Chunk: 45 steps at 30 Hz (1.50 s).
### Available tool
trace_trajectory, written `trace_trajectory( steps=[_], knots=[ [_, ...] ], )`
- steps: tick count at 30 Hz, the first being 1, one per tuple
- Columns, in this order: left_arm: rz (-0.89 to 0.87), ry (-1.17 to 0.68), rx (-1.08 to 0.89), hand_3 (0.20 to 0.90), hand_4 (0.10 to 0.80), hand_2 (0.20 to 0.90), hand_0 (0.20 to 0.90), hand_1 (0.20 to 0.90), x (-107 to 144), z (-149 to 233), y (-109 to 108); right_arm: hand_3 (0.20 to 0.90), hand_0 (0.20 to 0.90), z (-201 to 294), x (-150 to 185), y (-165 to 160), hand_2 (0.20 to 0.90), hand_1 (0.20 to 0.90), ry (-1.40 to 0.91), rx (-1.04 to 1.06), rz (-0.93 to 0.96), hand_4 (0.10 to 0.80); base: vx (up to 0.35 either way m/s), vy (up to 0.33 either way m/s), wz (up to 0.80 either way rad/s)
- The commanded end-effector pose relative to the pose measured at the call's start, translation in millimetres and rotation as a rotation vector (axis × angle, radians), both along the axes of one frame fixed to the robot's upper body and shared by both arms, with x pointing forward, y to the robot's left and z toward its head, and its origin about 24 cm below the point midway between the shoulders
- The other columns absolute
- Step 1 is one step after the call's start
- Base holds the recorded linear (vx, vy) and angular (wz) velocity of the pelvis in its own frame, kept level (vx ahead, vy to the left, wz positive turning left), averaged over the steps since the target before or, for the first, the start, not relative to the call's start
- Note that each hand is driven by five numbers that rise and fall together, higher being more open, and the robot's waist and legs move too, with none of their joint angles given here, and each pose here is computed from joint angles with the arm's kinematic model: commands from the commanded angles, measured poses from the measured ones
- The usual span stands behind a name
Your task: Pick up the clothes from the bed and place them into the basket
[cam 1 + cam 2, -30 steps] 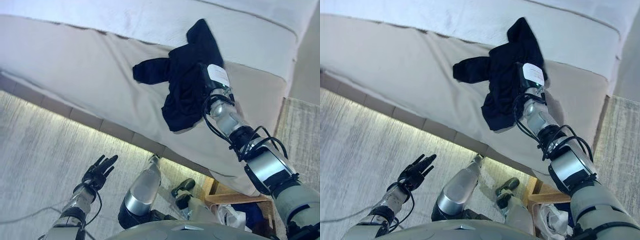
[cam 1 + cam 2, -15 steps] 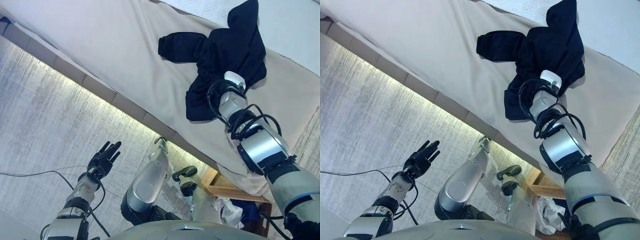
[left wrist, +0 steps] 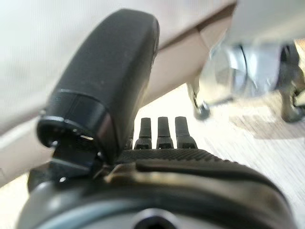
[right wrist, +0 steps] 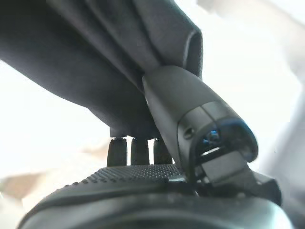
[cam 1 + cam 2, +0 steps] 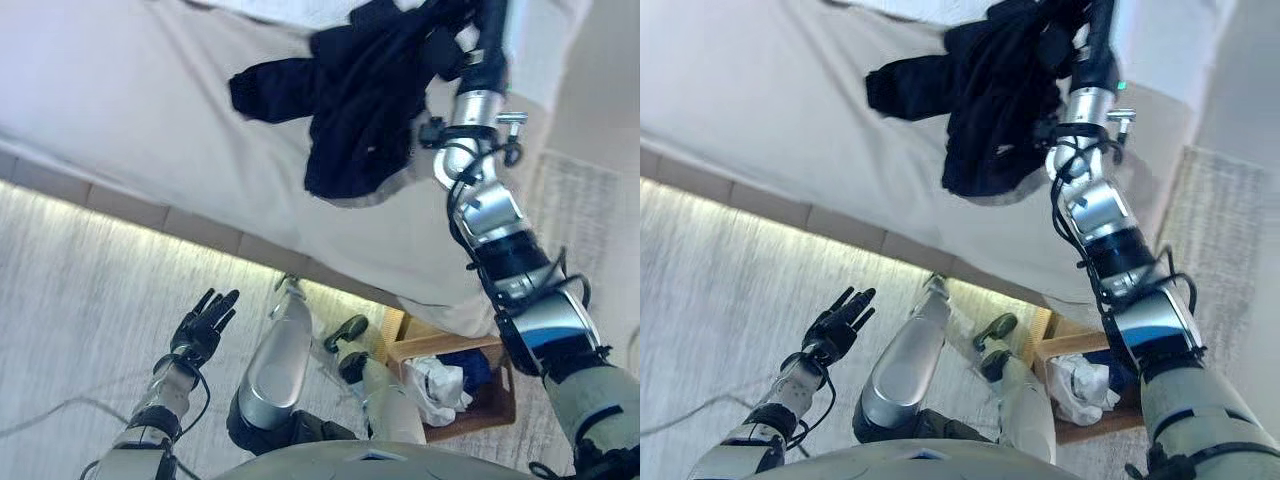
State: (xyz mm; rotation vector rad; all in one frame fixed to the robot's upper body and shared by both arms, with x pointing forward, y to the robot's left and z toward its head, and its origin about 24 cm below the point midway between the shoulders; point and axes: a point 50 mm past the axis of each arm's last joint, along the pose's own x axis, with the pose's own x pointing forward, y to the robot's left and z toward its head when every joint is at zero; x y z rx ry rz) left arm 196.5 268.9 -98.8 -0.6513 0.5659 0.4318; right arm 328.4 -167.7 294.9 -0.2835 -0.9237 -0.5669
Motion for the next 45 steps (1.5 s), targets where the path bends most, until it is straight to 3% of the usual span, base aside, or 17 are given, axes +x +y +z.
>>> trace_trajectory(
  steps=[1,9,17,23,33,36,43,45],
  knots=[
    [0.003,0.186,0.036,0.900,0.800,0.900,0.900,0.900,-55.5,-26.2,1.1,0.200,0.300,54.0,-55.3,-25.6,0.300,0.300,-0.397,-0.053,-0.169,0.100,0.073,-0.024,-0.68],
    [-0.023,0.422,0.100,0.900,0.800,0.900,0.900,0.900,-93.0,-45.3,0.2,0.200,0.300,49.7,-78.5,-74.0,0.300,0.300,-0.341,-0.152,-0.355,0.100,0.104,-0.028,-0.49],
    [-0.122,0.433,0.084,0.900,0.800,0.900,0.900,0.900,-83.8,-48.2,-14.9,0.200,0.300,43.5,-95.1,-114.3,0.300,0.300,-0.320,-0.177,-0.483,0.100,0.017,-0.040,-0.55],
    [-0.225,0.422,0.089,0.900,0.800,0.900,0.900,0.900,-71.2,-47.1,-26.5,0.200,0.300,24.2,-85.4,-145.2,0.300,0.300,-0.125,-0.217,-0.601,0.100,0.030,-0.112,-0.32],
    [-0.358,0.508,0.131,0.900,0.800,0.900,0.900,0.900,-88.1,-52.9,-26.4,0.200,0.300,-54.9,-63.7,-186.7,0.300,0.300,0.390,-0.198,-0.612,0.100,0.031,-0.136,-0.16],
    [-0.372,0.501,0.159,0.900,0.800,0.900,0.900,0.900,-80.7,-49.7,-22.3,0.200,0.300,-75.0,-56.3,-194.3,0.300,0.300,0.507,-0.193,-0.628,0.100,-0.095,-0.172,-0.17],
    [-0.350,0.289,0.184,0.900,0.800,0.900,0.900,0.900,-10.7,-23.6,-31.5,0.200,0.300,-59.1,-26.6,-187.5,0.300,0.300,0.489,-0.171,-0.631,0.100,-0.310,-0.090,-0.14],
    [-0.353,0.246,0.175,0.900,0.800,0.900,0.900,0.900,-0.4,-19.1,-37.3,0.200,0.300,-59.4,-23.1,-186.0,0.300,0.300,0.491,-0.160,-0.628,0.100,-0.177,-0.054,-0.14]
  ],
)
